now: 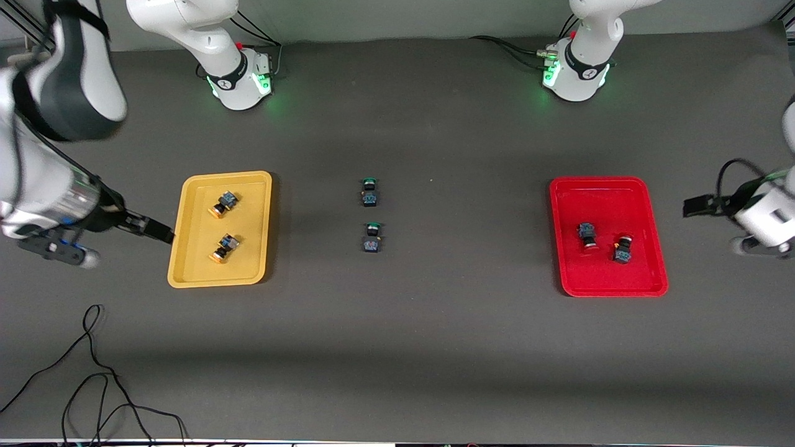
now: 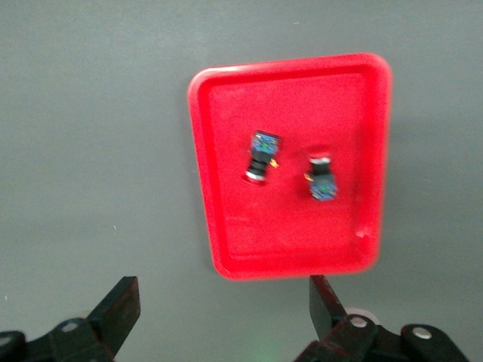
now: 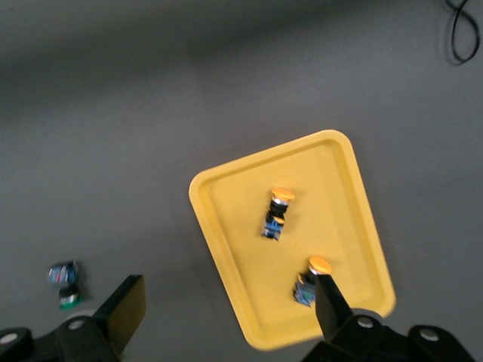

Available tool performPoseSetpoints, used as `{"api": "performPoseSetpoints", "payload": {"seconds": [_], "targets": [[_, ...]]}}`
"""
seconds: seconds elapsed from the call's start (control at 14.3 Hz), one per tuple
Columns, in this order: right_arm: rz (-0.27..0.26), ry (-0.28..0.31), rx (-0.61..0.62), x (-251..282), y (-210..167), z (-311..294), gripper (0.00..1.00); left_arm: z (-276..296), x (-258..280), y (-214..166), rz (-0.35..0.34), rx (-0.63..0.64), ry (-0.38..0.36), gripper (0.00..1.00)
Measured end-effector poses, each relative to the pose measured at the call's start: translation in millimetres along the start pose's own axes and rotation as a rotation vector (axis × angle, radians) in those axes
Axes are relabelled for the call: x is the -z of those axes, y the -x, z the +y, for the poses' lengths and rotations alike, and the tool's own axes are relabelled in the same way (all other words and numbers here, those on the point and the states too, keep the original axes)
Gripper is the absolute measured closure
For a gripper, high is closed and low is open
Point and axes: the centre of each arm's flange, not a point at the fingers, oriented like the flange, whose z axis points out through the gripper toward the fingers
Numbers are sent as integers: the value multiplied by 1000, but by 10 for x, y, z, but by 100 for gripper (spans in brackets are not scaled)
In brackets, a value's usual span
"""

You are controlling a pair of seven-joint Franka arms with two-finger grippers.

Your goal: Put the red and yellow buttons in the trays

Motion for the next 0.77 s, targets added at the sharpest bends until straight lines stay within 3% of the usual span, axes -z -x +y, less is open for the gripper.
{"api": "performPoseSetpoints", "payload": {"seconds": [0.28,0.42,0.77], "targets": [[0,29,69,446,184,81,0,171,532,331,4,-9,30,0],[24,55,118,564,239,99,0,382,696,429,26,-34,37,0],[48,57,156,710,313,159,0,1030,807,464,39,-24,14,0]]}}
